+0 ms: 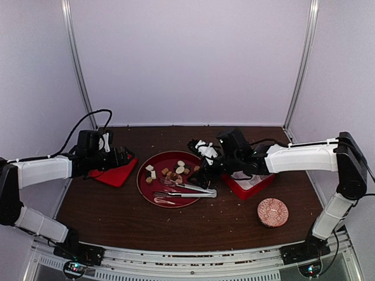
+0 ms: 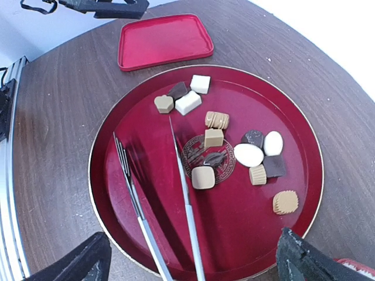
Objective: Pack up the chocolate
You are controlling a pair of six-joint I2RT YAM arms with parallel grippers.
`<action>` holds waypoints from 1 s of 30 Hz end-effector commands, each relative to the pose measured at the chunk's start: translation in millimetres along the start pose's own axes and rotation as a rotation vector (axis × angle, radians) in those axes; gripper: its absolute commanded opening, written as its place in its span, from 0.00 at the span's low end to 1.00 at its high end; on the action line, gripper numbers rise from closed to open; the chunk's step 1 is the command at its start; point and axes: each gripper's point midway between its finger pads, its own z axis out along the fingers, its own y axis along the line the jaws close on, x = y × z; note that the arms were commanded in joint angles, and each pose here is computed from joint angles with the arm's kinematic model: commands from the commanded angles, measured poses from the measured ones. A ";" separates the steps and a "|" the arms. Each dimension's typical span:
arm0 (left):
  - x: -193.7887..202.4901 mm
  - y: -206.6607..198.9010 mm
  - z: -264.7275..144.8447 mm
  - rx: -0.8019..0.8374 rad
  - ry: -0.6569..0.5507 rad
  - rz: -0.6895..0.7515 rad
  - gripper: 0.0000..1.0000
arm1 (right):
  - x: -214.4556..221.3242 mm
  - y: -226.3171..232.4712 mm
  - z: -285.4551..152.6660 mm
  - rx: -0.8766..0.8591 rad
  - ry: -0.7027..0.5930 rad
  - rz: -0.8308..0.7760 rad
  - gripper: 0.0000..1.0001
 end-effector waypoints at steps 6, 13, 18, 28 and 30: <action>-23.0 -22.7 -18.3 0.083 -0.120 0.081 0.98 | 44.4 25.6 29.1 -0.194 0.130 -0.040 0.95; -18.2 -32.3 -21.9 0.153 -0.132 0.104 0.98 | 66.7 12.5 47.8 -0.146 0.231 -0.086 0.91; -16.3 -35.5 -19.6 0.177 -0.123 0.103 0.98 | 76.7 8.2 56.1 -0.134 0.280 -0.104 0.87; -16.6 -36.2 -17.2 0.181 -0.117 0.097 0.98 | 85.0 3.1 66.4 -0.112 0.316 -0.102 0.76; -16.0 -35.8 -17.1 0.181 -0.115 0.096 0.98 | 85.9 5.4 67.8 -0.118 0.313 -0.100 0.74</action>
